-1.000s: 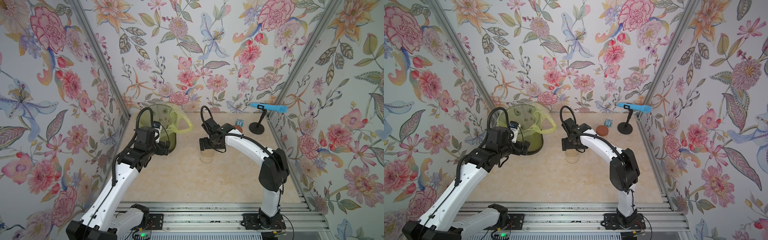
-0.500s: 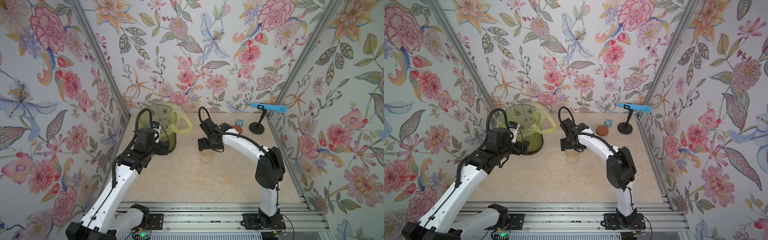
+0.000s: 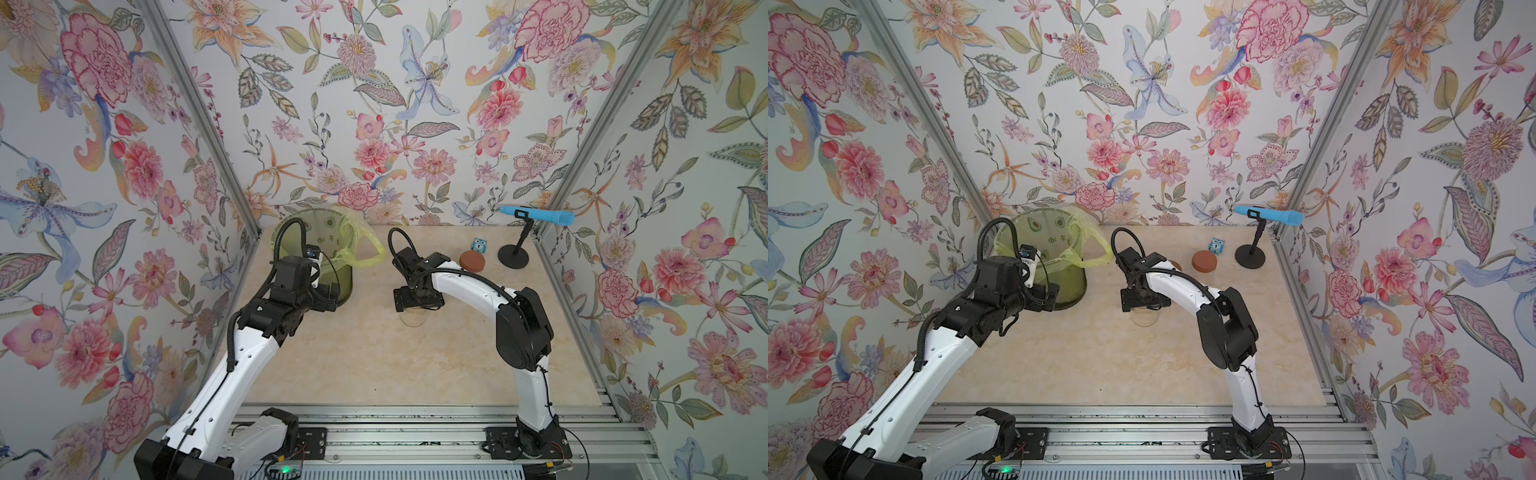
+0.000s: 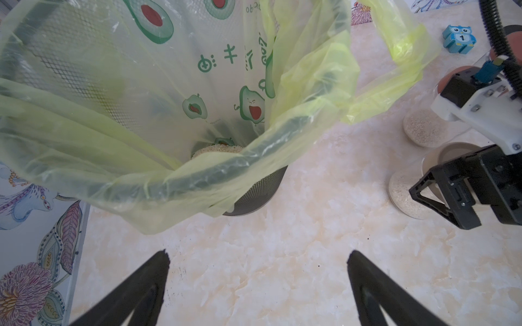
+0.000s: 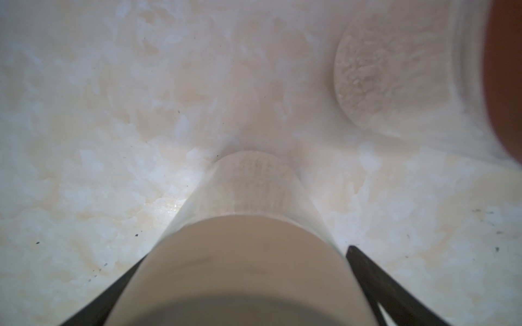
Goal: Empty moldy rice from jars
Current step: Pick up the jar from the center of the board.
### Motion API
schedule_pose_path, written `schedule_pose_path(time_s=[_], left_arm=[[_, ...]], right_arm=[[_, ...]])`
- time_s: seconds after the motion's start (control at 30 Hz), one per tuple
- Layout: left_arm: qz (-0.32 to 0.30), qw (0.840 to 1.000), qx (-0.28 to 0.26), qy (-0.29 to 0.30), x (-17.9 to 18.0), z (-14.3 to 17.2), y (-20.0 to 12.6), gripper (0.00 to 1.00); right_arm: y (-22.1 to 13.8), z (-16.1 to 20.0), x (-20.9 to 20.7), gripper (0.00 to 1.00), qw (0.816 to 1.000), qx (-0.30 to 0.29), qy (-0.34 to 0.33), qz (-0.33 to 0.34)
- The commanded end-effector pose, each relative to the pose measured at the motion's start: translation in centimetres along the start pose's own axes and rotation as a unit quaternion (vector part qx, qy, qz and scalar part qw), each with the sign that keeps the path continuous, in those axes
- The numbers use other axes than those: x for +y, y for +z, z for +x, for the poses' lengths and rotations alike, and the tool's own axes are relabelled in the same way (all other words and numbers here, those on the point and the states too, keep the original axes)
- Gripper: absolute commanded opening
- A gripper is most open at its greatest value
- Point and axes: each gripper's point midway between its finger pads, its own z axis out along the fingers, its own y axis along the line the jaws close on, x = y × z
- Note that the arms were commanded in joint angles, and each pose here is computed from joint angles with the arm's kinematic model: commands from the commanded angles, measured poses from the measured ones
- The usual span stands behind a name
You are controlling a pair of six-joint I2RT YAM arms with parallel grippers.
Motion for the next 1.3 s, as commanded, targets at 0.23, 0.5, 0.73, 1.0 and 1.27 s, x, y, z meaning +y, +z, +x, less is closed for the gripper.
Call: schedule_pose_path(time_s=[0.23, 0.5, 0.73, 1.0, 1.27], left_arm=[[0.014, 1.0, -0.005, -0.027, -0.6, -0.3, -0.7, 1.0], [0.063, 0.997, -0.023, -0.036, -2.3, 0.3, -0.4, 1.0], [0.08, 0.995, -0.053, -0.018, -2.8, 0.2, -0.5, 1.0], [0.11, 0.989, -0.094, 0.012, -3.9, -0.1, -0.4, 1.0], [0.146, 0.978, -0.14, 0.046, -5.4, -0.2, 0.0, 1.0]], right_arm=[[0.6, -0.9, -0.5, 1.0, 0.999, -0.005, -0.008, 0.031], [0.7, -1.1, -0.5, 0.94, 0.999, -0.006, -0.012, 0.031], [-0.5, -1.3, -0.4, 0.5, 1.0, -0.012, -0.014, 0.016], [-3.4, -1.4, -0.4, 0.11, 1.0, -0.013, -0.026, -0.01], [-7.0, -1.4, -1.0, 0.06, 0.998, -0.013, -0.034, -0.043]])
